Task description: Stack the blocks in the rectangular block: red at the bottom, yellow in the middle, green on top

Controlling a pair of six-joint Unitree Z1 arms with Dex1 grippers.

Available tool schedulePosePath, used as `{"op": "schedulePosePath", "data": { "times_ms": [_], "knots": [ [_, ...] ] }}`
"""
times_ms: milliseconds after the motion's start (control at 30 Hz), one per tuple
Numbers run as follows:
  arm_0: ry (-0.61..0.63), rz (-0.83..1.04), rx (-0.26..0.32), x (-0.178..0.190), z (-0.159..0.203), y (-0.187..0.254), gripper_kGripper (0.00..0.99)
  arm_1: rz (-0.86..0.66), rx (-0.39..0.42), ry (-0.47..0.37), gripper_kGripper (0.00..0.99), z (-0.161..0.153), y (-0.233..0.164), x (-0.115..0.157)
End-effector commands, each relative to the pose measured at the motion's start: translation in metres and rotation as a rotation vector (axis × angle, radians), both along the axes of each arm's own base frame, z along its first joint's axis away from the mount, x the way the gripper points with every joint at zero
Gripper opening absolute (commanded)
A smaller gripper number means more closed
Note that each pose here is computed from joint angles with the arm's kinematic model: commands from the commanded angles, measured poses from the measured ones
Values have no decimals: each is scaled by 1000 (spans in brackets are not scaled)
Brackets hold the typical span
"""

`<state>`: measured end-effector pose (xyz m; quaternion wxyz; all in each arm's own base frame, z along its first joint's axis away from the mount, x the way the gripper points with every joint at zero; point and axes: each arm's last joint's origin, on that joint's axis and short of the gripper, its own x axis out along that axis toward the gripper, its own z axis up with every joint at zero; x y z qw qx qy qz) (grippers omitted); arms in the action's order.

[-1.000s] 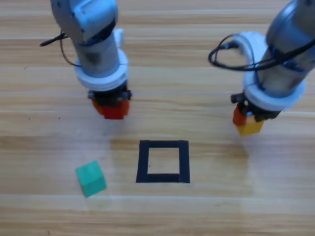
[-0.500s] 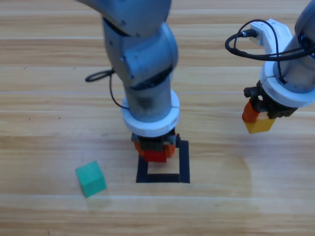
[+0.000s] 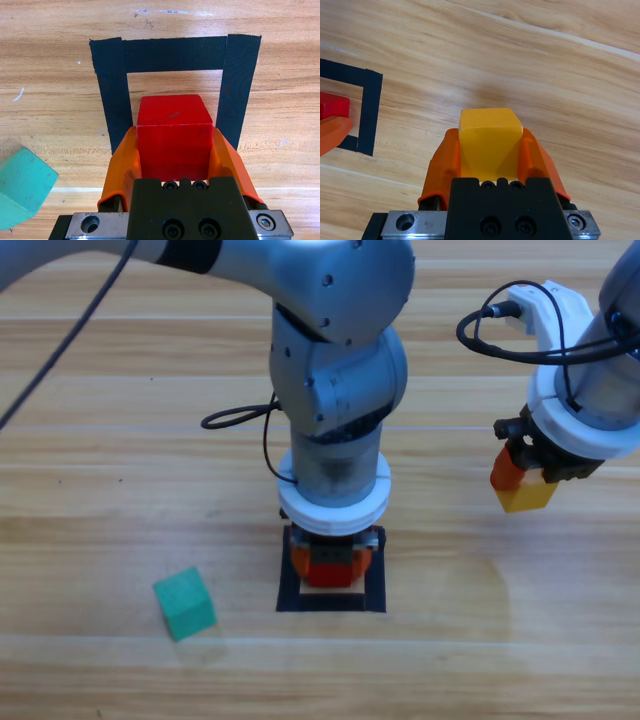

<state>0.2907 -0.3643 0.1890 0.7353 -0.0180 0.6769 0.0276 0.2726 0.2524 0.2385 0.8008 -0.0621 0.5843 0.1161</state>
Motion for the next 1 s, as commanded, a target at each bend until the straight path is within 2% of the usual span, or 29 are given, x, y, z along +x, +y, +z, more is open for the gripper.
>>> {"op": "schedulePosePath", "data": {
  "times_ms": [33,767,833,900,1000],
  "knots": [
    [22,-6,45,-4,-23,-8,28,-22,-4,11,0,-8,-4,4],
    [25,30,45,-7,-29,-5,31,-23,-10,6,0,-8,-4,4],
    [23,32,43,-9,-31,-2,95,-23,-10,6,0,-8,-4,4],
    [19,38,37,-11,-31,1,252,-25,-10,6,0,-8,-4,5],
    [14,41,30,-13,-28,-1,693,-23,-10,6,0,-8,-4,4]
  ]
}}
